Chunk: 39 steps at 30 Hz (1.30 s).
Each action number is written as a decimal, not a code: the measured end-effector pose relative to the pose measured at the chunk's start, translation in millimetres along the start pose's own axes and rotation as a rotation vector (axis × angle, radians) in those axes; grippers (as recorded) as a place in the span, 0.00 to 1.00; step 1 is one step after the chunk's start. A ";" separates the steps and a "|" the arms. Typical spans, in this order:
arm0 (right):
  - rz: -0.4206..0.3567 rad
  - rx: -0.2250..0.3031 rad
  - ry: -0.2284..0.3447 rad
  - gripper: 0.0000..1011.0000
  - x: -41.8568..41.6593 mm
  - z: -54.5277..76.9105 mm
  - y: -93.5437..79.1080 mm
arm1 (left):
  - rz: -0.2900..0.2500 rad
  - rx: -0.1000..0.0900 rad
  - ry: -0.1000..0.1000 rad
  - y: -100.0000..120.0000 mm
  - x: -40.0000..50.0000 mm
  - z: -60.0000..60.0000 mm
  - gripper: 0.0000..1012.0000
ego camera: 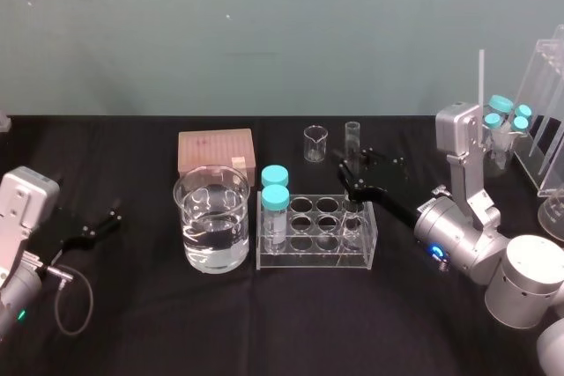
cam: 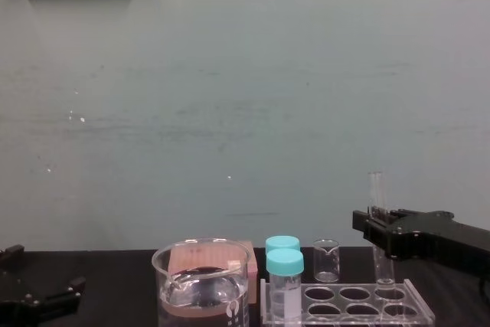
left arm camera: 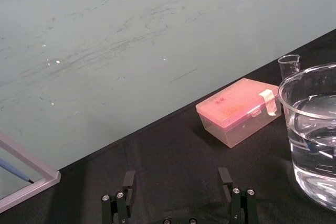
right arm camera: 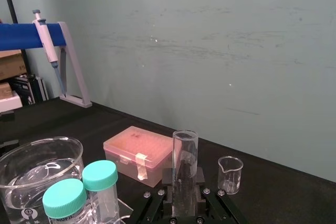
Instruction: Hold the test tube with one hand and immerse one end into the beaker, then return it to the test tube rack.
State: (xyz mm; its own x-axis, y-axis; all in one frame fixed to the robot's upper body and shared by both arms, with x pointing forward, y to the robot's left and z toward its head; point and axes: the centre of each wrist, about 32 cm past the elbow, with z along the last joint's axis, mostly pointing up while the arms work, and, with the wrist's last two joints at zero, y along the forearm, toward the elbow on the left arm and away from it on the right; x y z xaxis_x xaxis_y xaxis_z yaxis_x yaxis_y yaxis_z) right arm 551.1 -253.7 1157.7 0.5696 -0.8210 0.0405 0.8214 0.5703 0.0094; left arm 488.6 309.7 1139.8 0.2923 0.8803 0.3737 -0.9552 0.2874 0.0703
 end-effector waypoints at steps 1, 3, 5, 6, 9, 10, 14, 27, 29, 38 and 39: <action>0.000 0.000 0.000 0.23 0.0 0.0 0.0 | 0.000 0.000 0.000 0.0 0.0 0.0 0.99; 0.000 0.001 0.001 0.23 0.1 0.0 0.0 | 0.000 0.000 0.000 0.0 0.0 0.0 0.99; 0.000 0.001 0.001 0.24 0.1 0.1 0.0 | 0.000 0.000 0.000 0.0 0.0 0.0 0.99; 0.000 0.001 0.001 0.30 0.1 0.1 -0.1 | 0.000 0.000 0.000 0.0 0.0 0.0 0.99; -0.001 0.002 0.001 0.37 0.1 0.1 -0.1 | 0.000 0.000 0.000 0.0 0.0 0.0 0.99; -0.001 0.002 0.002 0.42 0.1 0.1 -0.1 | 0.000 0.000 0.000 0.0 0.0 0.0 0.99; -0.001 0.003 0.002 0.54 0.1 0.1 -0.2 | 0.000 0.000 0.000 0.0 0.0 0.0 0.99; -0.005 0.069 -0.005 0.92 0.4 10.2 -5.6 | 0.000 0.000 0.000 0.0 0.0 0.0 0.99; -0.012 0.092 -0.010 0.96 0.5 14.4 -8.2 | 0.000 0.000 0.000 0.0 0.0 0.0 0.99; -0.153 0.190 -0.044 0.99 7.0 28.7 -36.4 | 0.000 0.000 0.000 0.0 0.0 0.0 0.99; -0.171 0.185 -0.046 0.99 7.8 27.2 -39.5 | 0.000 0.000 0.000 0.0 0.0 0.0 0.99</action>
State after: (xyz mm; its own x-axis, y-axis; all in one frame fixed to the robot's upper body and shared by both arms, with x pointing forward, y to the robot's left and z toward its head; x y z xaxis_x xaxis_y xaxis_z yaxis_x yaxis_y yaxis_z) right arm 522.2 -281.9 1184.9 0.4177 -0.9060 0.0682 0.8834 0.4226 0.2026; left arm 488.6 309.7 1139.8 0.2923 0.8803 0.3737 -0.9552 0.2873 0.0704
